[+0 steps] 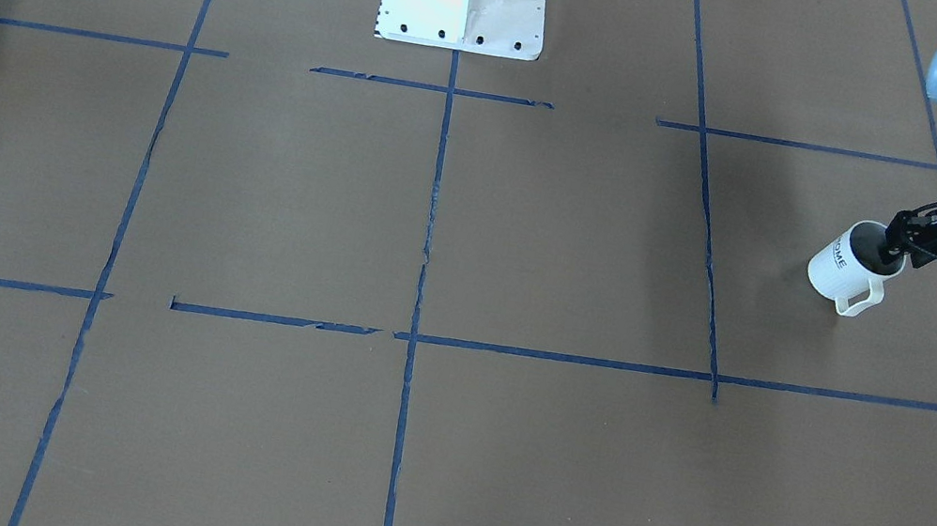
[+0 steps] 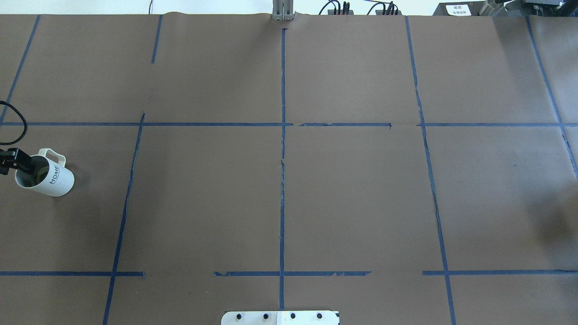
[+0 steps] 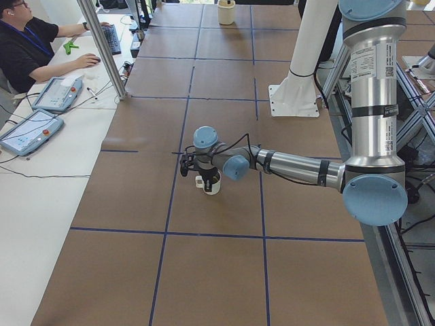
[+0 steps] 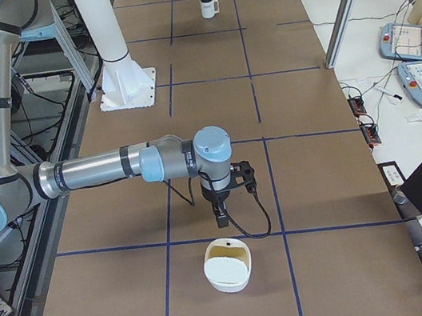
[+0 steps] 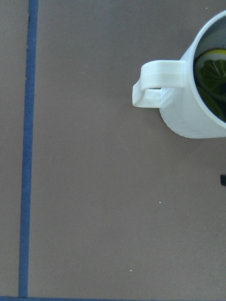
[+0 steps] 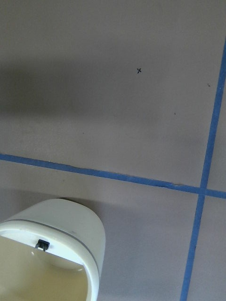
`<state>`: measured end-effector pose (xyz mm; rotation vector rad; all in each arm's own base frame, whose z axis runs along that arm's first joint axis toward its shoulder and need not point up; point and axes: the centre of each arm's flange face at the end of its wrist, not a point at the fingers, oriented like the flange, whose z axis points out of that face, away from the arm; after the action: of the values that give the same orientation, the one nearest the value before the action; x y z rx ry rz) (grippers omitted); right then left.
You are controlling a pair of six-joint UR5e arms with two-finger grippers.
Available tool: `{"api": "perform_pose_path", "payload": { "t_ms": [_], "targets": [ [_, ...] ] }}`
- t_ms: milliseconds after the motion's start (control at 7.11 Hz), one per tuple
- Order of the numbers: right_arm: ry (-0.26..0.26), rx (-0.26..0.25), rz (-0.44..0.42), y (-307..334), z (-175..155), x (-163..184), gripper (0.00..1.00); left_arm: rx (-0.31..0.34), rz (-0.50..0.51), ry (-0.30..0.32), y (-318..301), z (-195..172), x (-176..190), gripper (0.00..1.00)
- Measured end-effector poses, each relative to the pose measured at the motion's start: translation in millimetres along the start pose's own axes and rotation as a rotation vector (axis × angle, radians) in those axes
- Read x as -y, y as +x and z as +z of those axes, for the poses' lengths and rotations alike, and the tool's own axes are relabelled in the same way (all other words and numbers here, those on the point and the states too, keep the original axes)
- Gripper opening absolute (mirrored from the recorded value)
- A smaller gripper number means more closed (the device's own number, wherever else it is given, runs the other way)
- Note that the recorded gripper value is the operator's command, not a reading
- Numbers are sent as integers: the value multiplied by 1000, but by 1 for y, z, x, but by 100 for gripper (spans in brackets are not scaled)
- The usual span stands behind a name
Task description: Left arm hands cup to right arm to dump lemon
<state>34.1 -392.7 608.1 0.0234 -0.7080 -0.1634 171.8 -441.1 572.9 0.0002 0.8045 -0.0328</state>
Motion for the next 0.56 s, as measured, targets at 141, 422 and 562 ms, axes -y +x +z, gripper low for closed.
{"api": "perform_pose_path", "payload": {
  "t_ms": [141,422,562],
  "targets": [
    [1,0,-1,0,-1,0,100,-3,3,4,1,-3,-1,0],
    [9,-1,-7,-2,-3,3,100,-9,7,11,4,-10,-4,0],
    [28,-2,-23,-5,-6,8,100,-14,10,18,9,-18,-6,0]
  ]
}}
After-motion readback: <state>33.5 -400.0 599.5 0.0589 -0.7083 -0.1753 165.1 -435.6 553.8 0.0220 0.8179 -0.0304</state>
